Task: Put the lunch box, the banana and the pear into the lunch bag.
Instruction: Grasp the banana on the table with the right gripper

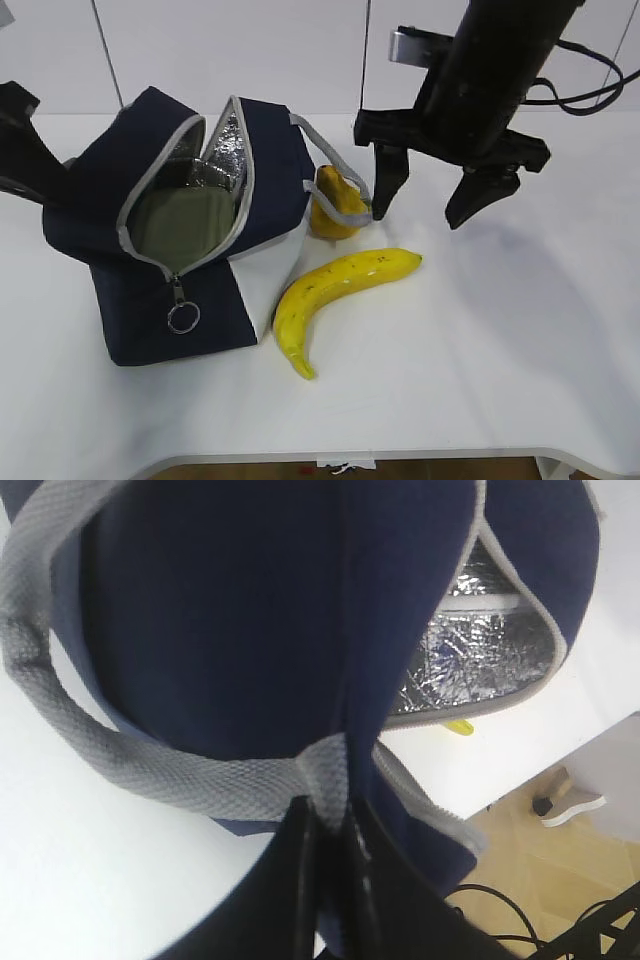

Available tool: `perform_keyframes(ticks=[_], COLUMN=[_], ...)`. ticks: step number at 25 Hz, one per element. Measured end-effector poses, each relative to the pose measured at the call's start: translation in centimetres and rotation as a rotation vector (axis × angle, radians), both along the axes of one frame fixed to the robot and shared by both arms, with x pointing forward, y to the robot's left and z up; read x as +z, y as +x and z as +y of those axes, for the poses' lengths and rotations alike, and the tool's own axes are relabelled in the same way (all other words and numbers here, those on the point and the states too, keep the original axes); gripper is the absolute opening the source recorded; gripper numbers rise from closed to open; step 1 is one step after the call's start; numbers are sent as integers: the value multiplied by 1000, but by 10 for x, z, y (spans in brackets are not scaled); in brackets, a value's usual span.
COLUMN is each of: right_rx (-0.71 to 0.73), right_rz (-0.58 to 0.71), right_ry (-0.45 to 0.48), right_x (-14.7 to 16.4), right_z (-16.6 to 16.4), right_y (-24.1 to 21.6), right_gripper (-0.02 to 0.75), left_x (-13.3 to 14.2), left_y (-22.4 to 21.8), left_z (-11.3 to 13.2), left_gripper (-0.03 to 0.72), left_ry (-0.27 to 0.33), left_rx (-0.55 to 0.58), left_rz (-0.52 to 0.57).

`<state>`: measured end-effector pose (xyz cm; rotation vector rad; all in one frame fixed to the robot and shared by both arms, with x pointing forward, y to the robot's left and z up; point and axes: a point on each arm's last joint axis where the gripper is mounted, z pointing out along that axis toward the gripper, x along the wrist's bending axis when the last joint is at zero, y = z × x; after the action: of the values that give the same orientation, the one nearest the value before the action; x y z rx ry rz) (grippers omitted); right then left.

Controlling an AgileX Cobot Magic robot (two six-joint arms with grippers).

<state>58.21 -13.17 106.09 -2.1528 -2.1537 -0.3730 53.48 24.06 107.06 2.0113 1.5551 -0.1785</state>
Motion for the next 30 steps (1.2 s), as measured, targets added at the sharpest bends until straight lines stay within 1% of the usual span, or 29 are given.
perform_keyframes(ticks=[3,6,15,18,24,27,30], right_rx=[-20,-101,-275,-330,-401,-411,-430], right_rz=[11,57,185,204,80,48,72], right_ry=[-33,-33,-49,-11,135,157,149], right_x=[-9,-21,-63,-74,-75,-75,-80], right_z=[-1,1,8,14,24,25,25], right_y=[4,8,20,25,41,44,44], right_gripper=[587,582,582,582,581,581,581], left_x=[0,0,0,0,0,0,0], left_y=[0,0,0,-1,-1,-1,-1], left_z=[0,0,0,0,0,0,0], left_gripper=[9,9,9,9,9,9,9], left_ry=[0,0,0,-1,1,1,0], left_rx=[0,0,-2,-4,-6,-7,-9], left_rz=[0,0,3,6,8,10,13])
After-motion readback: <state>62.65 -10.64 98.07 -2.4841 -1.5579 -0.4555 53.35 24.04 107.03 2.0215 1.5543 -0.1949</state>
